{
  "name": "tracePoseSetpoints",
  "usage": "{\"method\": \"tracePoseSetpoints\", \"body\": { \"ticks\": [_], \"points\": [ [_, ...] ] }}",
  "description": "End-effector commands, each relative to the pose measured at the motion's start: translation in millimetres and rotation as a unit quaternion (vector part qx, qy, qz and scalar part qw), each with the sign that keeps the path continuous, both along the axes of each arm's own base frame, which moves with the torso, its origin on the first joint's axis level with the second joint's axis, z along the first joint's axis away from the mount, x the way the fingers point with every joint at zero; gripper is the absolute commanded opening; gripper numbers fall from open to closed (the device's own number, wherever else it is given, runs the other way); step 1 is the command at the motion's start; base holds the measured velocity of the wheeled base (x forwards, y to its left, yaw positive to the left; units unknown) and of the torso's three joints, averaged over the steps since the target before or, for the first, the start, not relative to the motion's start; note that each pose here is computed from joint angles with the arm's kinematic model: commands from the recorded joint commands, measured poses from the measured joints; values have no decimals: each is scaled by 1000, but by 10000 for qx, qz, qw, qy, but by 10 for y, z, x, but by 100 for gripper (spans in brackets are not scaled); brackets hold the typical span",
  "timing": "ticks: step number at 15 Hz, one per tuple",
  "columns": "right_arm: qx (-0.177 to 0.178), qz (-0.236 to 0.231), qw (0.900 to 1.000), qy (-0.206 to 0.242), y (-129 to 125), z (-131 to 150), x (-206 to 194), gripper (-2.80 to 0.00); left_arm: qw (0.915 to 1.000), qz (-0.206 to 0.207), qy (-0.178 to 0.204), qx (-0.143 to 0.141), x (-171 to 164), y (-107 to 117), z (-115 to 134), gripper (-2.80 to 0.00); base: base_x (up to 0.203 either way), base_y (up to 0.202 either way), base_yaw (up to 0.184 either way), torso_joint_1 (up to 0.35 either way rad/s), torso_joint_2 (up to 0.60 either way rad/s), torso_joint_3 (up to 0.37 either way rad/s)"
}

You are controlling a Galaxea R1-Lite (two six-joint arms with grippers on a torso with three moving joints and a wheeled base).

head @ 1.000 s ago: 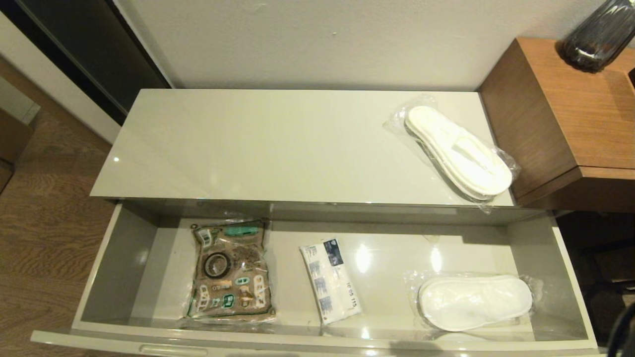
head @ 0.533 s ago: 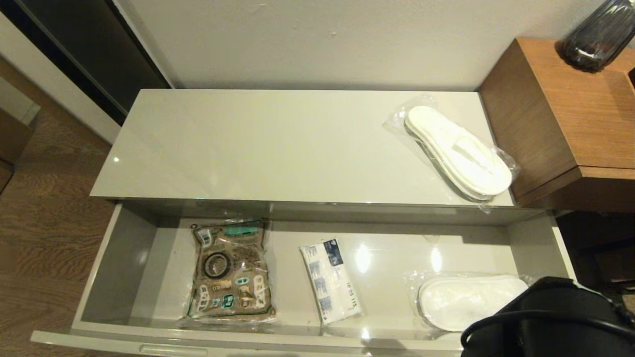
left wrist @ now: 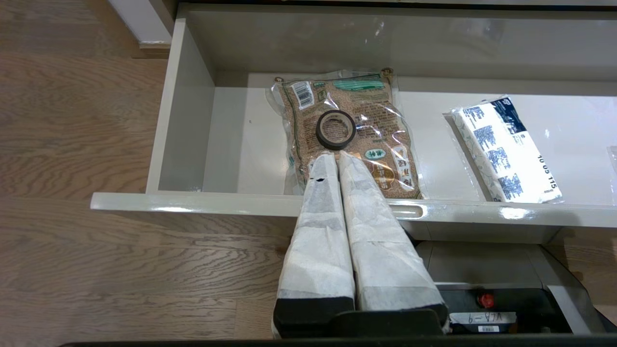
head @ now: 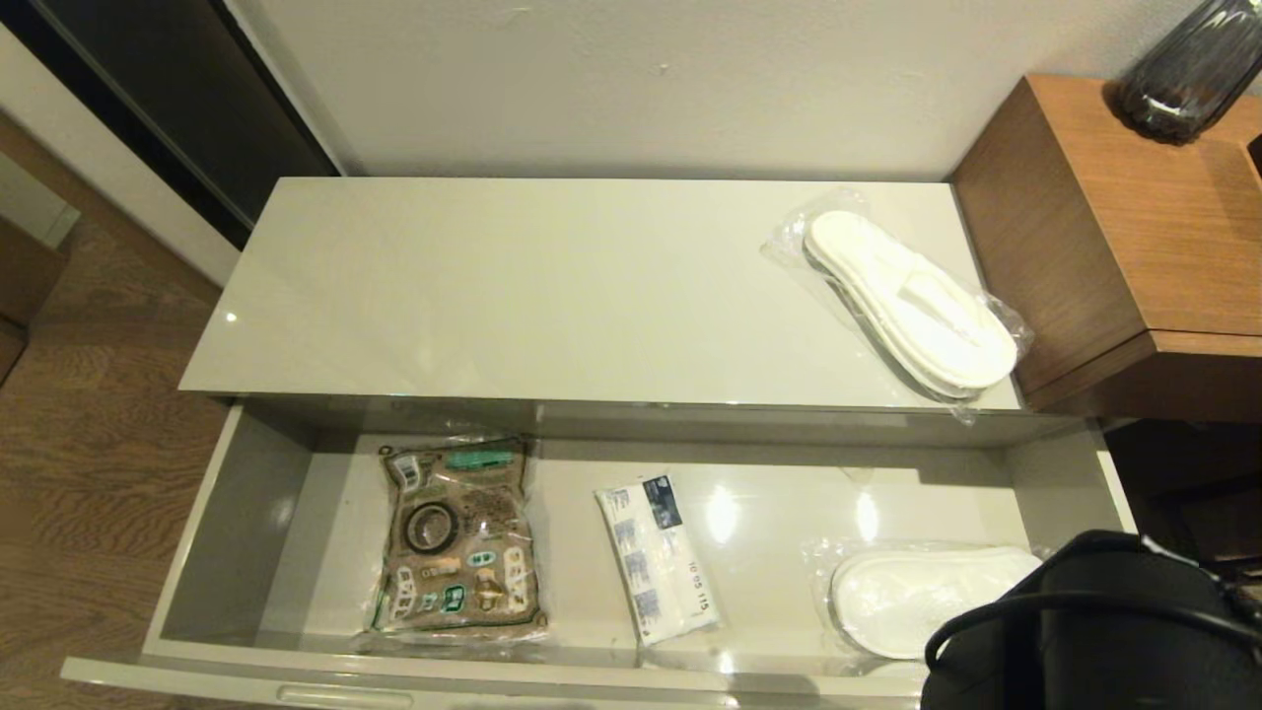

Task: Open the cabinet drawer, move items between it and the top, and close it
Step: Close the drawer

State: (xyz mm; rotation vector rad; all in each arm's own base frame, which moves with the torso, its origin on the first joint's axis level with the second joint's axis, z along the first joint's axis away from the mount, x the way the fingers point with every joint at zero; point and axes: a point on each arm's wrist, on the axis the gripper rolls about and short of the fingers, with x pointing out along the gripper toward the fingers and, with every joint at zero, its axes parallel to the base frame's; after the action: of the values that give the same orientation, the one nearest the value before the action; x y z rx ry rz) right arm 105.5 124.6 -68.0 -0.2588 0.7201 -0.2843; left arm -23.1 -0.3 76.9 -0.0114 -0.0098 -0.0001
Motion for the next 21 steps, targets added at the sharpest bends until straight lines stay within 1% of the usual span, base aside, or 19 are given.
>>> {"method": "tracePoseSetpoints", "body": {
  "ticks": [1, 3, 6, 8, 10, 11, 12, 14, 16, 17, 19, 21],
  "points": [
    [456, 279, 9978, -393, 72, 219, 308, -280, 10000, 0, 3, -4, 1, 0, 1, -280, 0, 0, 0, 0, 0, 0],
    [661, 424, 9948, -645, -15, 363, 607, -280, 10000, 0, 7, -4, 1, 0, 0, -280, 0, 0, 0, 0, 0, 0],
    [899, 591, 9902, -889, -132, 502, 920, -280, 10000, 0, 3, -4, 1, 0, 1, -280, 0, 0, 0, 0, 0, 0],
    [949, 798, 9849, -1209, -145, 645, 1107, -280, 10000, 0, 3, -4, 1, 0, 1, -280, 0, 0, 0, 0, 0, 0],
    [841, 1021, 9821, -1344, -164, 728, 1207, -280, 10000, 0, 3, -4, 1, 0, 1, -280, 0, 0, 0, 0, 0, 0],
    [716, 1018, 9823, -1396, -251, 764, 1288, -280, 10000, 0, 3, -4, 1, 0, 1, -280, 0, 0, 0, 0, 0, 0],
    [664, 1088, 9814, -1436, -275, 791, 1326, -280, 10000, 0, 3, -4, 1, 0, 1, -280, 0, 0, 0, 0, 0, 0],
    [660, 1163, 9807, -1430, -296, 798, 1361, -280, 10000, 0, 3, -4, 1, 0, 1, -280, 0, 0, 0, 0, 0, 0],
    [635, 1067, 9819, -1432, -506, 891, 1508, -280, 10000, 0, 3, -4, 1, 0, 1, -280, 0, 0, 0, 0, 0, 0],
    [638, 1101, 9820, -1395, -549, 930, 1541, -280, 10000, 0, 3, -4, 1, 0, 1, -280, 0, 0, 0, 0, 0, 0],
    [765, 986, 9787, -1629, -575, 1061, 1572, -280, 10000, 0, 3, -4, 1, 0, 1, -280, 0, 0, 0, 0, 0, 0],
    [775, 991, 9761, -1772, -620, 1206, 1482, -280, 10000, 0, 3, -4, 1, 0, 1, -280, 0, 0, 0, 0, 0, 0]
  ]
}}
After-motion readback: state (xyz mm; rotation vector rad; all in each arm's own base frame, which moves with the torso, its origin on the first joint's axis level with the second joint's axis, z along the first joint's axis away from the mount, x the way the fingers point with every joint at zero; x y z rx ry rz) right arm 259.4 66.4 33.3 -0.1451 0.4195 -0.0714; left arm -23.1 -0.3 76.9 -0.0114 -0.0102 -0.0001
